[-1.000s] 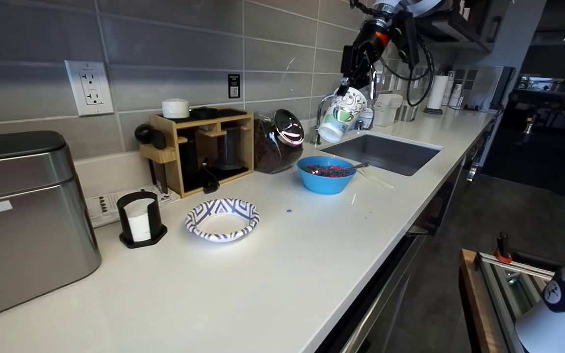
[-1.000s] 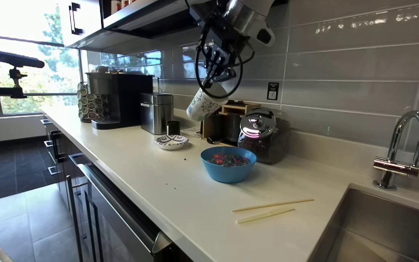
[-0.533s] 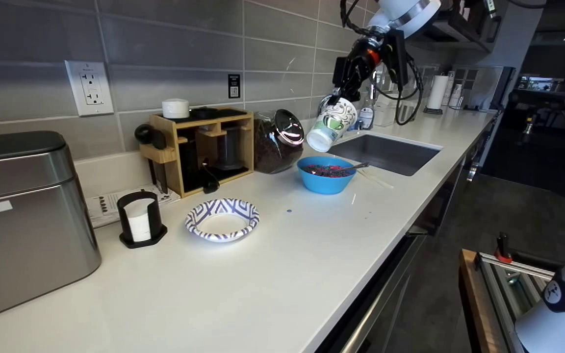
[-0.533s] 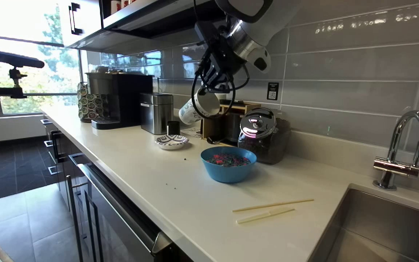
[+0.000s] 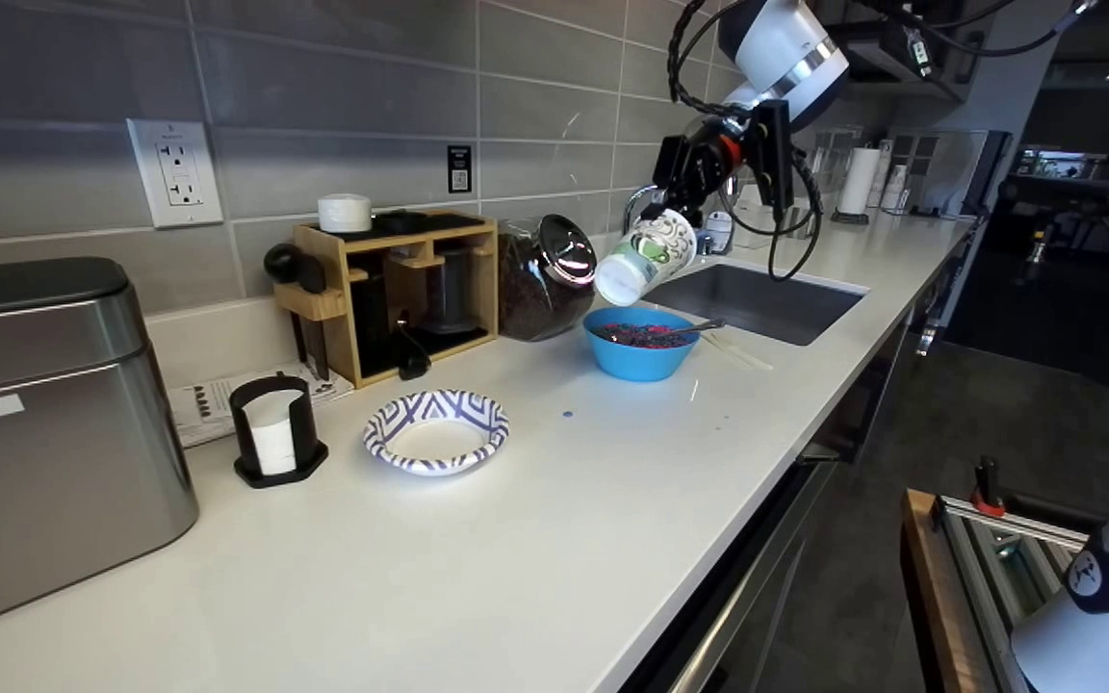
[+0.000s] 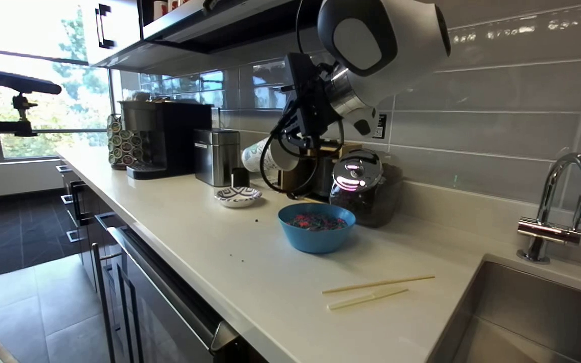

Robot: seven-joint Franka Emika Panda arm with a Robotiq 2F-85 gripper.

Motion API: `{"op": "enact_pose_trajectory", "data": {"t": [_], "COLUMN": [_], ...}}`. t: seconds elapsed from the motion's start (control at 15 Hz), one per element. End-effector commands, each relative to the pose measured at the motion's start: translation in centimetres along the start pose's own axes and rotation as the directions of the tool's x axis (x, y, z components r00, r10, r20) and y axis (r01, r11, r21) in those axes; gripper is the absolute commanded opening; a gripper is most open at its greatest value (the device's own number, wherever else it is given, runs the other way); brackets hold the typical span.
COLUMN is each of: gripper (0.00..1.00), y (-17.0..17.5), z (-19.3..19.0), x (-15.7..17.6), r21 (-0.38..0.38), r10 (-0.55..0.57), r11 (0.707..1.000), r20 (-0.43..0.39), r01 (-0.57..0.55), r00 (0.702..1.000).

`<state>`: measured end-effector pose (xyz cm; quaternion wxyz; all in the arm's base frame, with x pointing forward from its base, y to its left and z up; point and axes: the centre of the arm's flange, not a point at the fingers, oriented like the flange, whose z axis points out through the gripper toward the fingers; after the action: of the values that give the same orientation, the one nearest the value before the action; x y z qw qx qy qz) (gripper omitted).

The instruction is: Pour the contents of the cup into the bowl

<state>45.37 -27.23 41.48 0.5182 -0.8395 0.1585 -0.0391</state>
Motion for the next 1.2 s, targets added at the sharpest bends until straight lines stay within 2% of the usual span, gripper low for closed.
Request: {"op": "enact_pose_trajectory", "data": {"t": [0.0,0.2,0.6,1.13], "gripper": [0.00,0.00,0.00,0.00], "y": [0.0,0.3,2.0,4.6], "z": [0.0,0.2,-0.3,-1.4], "x": [0.0,0.3,1.5,2.6], "r21": [0.002,-0.011,0.056,0.253], "r10": [-0.001,-0.005,-0.020,0.005], "r11": [1.000,1.000,0.998,0.968], "r20": [0.000,-0.014,-0.029,-0.047], "r01": [0.001,0.004,0.022,0.008], "r00": [1.000,1.000,0.999,0.999]}}
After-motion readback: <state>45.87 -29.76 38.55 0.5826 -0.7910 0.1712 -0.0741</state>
